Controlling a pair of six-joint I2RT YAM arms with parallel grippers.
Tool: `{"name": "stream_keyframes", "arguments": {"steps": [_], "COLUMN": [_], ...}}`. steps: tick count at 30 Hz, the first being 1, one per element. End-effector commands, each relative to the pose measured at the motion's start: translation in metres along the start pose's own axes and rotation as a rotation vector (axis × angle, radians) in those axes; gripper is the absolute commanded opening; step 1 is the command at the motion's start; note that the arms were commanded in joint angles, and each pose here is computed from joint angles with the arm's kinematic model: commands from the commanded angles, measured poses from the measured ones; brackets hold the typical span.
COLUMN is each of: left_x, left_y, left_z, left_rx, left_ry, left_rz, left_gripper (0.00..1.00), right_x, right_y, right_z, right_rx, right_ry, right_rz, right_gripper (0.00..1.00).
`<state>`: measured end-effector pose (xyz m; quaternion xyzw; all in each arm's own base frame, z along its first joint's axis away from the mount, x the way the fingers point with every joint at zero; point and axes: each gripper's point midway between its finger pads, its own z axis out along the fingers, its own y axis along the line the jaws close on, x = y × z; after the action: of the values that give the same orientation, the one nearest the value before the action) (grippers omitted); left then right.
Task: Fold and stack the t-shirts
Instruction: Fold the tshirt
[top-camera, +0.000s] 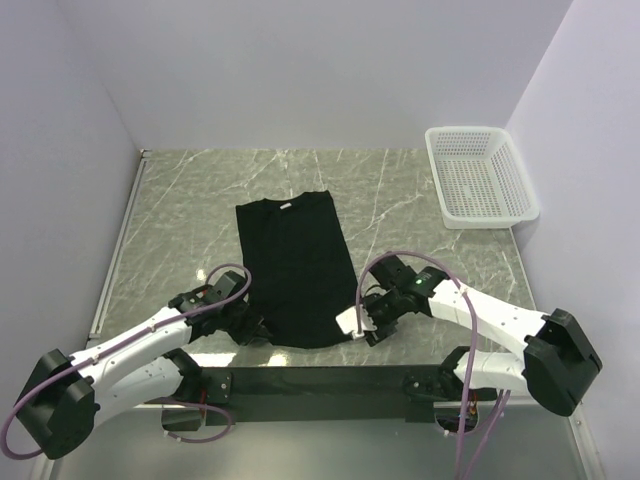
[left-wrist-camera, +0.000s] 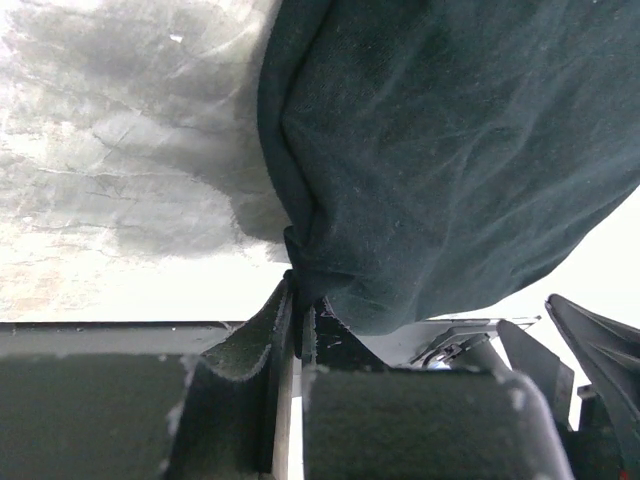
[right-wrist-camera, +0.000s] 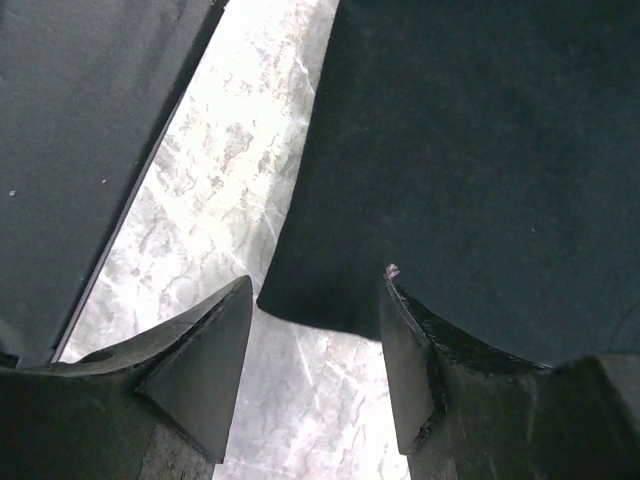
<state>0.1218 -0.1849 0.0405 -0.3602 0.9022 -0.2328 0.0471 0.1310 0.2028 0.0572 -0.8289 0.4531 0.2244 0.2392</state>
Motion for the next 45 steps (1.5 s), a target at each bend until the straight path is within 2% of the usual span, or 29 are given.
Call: {"name": "stream_keyframes", "arguments": {"steps": [1, 6, 12, 17, 20, 23, 24, 28, 36, 45], "left_x": [-0.002, 0.0, 0.001, 0.003, 0.005, 0.006, 0.006, 0.005, -0.003, -0.045], "left_y": [-0.017, -0.018, -0.018, -0.016, -0.015, -0.015, -0.015, -0.018, -0.045, -0.08], "left_z": [-0.005, -0.003, -0.002, -0.002, -0.001, -0.001, -0.001, -0.004, -0.026, -0.064], "left_rx": [0.062, 0.068, 0.072, 0.082, 0.091, 0.103, 0.105, 0.12, 0.201, 0.286], "left_ry": [-0.013, -0.001, 0.011, 0.022, 0.033, 0.037, 0.038, 0.034, -0.008, -0.097], "left_rz": [-0.005, -0.015, -0.023, -0.035, -0.047, -0.06, -0.059, -0.065, -0.062, -0.064], "left_gripper": [0.01, 0.01, 0.01, 0.01, 0.01, 0.01, 0.01, 0.01, 0.01, 0.01], "right_x": [0.004, 0.005, 0.014, 0.023, 0.028, 0.031, 0.031, 0.021, -0.015, -0.03], "right_y": [-0.002, 0.004, -0.002, -0.011, -0.009, -0.008, -0.008, -0.007, -0.021, -0.087], "right_z": [0.009, 0.019, 0.03, 0.037, 0.041, 0.043, 0.043, 0.038, -0.001, -0.053], "right_rx": [0.001, -0.011, 0.026, 0.07, 0.082, 0.092, 0.094, 0.092, 0.068, 0.158], "right_ry": [0.026, 0.051, 0.116, 0.162, 0.186, 0.193, 0.192, 0.158, 0.042, -0.052], "right_rz": [-0.019, -0.032, 0.025, 0.061, 0.069, 0.094, 0.097, 0.115, 0.103, 0.21], "right_gripper": [0.61, 0.61, 0.61, 0.57, 0.49, 0.28, 0.16, 0.01, 0.0, 0.0]}}
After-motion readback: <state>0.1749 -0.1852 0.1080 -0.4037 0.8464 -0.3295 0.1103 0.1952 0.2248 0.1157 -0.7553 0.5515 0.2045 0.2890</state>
